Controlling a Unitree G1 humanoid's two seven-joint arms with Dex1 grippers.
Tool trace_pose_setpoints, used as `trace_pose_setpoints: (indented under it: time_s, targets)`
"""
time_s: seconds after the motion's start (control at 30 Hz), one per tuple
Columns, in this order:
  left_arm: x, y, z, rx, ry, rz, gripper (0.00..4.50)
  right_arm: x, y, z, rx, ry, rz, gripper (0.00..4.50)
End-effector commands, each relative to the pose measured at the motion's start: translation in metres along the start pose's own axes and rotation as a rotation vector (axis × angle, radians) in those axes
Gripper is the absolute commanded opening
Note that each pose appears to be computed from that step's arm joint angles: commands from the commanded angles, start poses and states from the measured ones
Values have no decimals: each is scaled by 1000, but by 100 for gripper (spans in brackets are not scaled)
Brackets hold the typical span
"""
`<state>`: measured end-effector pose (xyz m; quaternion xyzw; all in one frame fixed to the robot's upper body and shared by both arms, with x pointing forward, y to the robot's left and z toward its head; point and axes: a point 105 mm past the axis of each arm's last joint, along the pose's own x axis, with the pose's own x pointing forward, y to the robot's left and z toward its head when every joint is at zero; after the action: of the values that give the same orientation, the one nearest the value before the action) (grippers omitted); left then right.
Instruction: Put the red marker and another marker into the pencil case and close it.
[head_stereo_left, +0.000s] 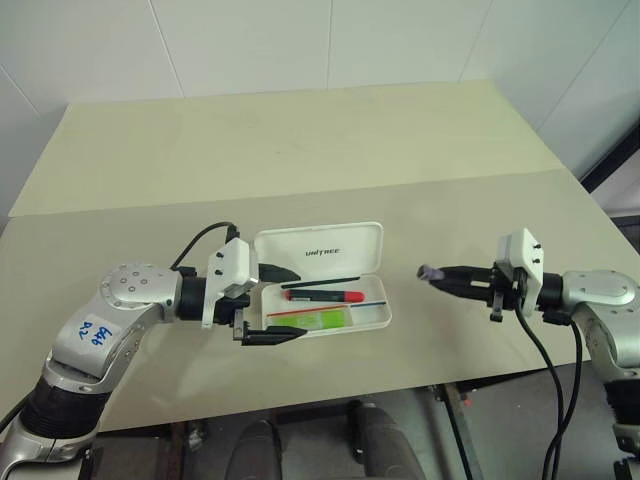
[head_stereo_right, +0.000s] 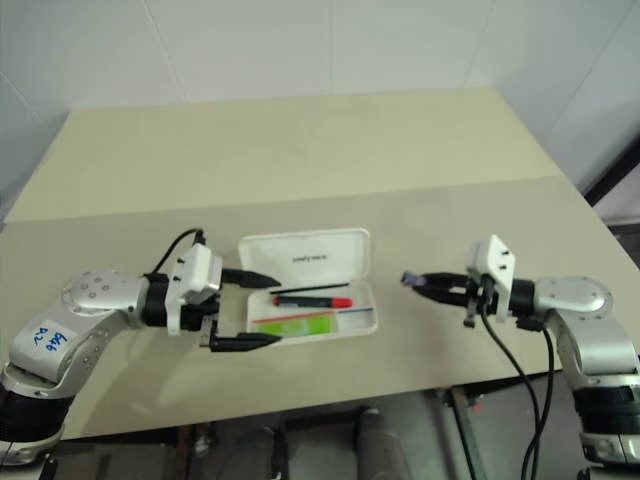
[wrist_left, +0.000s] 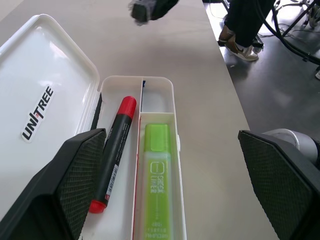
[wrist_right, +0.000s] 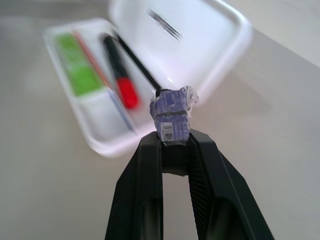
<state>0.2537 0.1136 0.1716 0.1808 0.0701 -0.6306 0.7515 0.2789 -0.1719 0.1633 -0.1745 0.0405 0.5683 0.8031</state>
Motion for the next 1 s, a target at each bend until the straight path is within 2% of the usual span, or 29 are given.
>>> trace_pose_setpoints:
  time_s: [0.03,0.17,0.33,0.53,0.8,1.0]
  targets:
    - [-5,-1,5,43,-3,3,450,19,18,8,-6,-21,98,35]
    - [-7,-5,3,37,9,-18,450,40,20,-1,-17,-9,168,35]
    - [-8,-7,1,40,17,-22,450,56,3,-12,-36,7,196,35]
    - [-9,-8,1,41,19,-11,450,56,-4,-15,-58,19,226,35]
    - [-12,-10,0,34,19,13,450,52,10,-22,-62,47,295,35]
    - [-11,-10,1,38,16,12,450,59,10,-28,-55,50,288,35]
